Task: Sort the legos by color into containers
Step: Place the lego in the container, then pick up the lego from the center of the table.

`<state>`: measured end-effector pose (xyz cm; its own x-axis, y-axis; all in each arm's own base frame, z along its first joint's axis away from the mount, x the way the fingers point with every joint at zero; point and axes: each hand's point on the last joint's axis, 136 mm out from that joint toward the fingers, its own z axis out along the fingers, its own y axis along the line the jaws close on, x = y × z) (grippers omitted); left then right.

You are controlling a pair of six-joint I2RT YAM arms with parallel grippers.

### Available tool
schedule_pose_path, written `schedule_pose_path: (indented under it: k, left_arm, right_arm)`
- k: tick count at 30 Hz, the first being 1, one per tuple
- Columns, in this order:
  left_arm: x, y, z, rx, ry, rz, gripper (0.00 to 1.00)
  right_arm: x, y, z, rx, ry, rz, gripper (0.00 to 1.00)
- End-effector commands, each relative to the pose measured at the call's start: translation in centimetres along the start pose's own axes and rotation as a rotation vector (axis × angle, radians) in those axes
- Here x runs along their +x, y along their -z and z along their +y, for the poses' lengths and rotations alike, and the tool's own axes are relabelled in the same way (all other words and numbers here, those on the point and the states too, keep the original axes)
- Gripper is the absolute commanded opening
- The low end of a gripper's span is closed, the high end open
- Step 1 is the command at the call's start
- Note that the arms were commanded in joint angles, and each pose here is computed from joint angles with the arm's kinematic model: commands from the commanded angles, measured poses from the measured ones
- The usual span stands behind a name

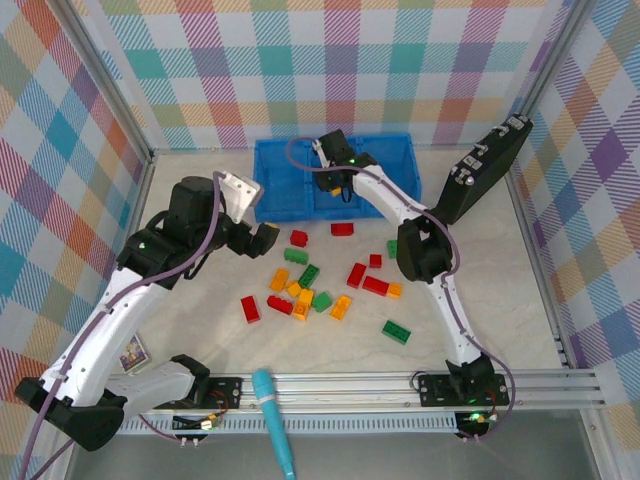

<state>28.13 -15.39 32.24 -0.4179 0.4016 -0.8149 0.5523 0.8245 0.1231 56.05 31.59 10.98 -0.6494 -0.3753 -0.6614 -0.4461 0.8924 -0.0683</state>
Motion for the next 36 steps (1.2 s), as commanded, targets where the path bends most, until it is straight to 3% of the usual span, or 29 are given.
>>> schedule_pose_path:
  k: [1, 14, 18, 25, 31, 36]
  left_arm:
    - [-0.1, -0.4, -0.4, 0.012, -0.017, -0.006, 1.00]
    - [-0.4, 0.2, -0.8, 0.034, -0.012, -0.028, 1.00]
    - [-0.6, 0.7, -0.8, 0.032, -0.012, -0.045, 1.00]
    - [-1.0, 1.9, -0.9, 0.036, -0.011, -0.083, 1.00]
    - [-1.2, 2.6, -1.0, 0.038, -0.011, -0.110, 1.00]
    - [-1.1, 2.4, -0.9, 0.034, -0.012, -0.105, 1.00]
  right_arm:
    - [0.2, 0.3, -0.1, 0.015, -0.007, 0.007, 0.42]
    - [-0.4, 7.6, -0.1, 0.010, -0.114, -0.023, 0.62]
    - [1.7, 9.4, 0.8, -0.039, -0.210, 0.008, 0.78]
    - [6.5, 10.3, 1.3, -0.032, -0.319, 0.093, 0.85]
    - [9.5, 10.0, 1.7, -0.040, -0.336, 0.137, 1.00]
    - [11.6, 8.9, 2.0, -0.034, -0.350, 0.189, 0.99]
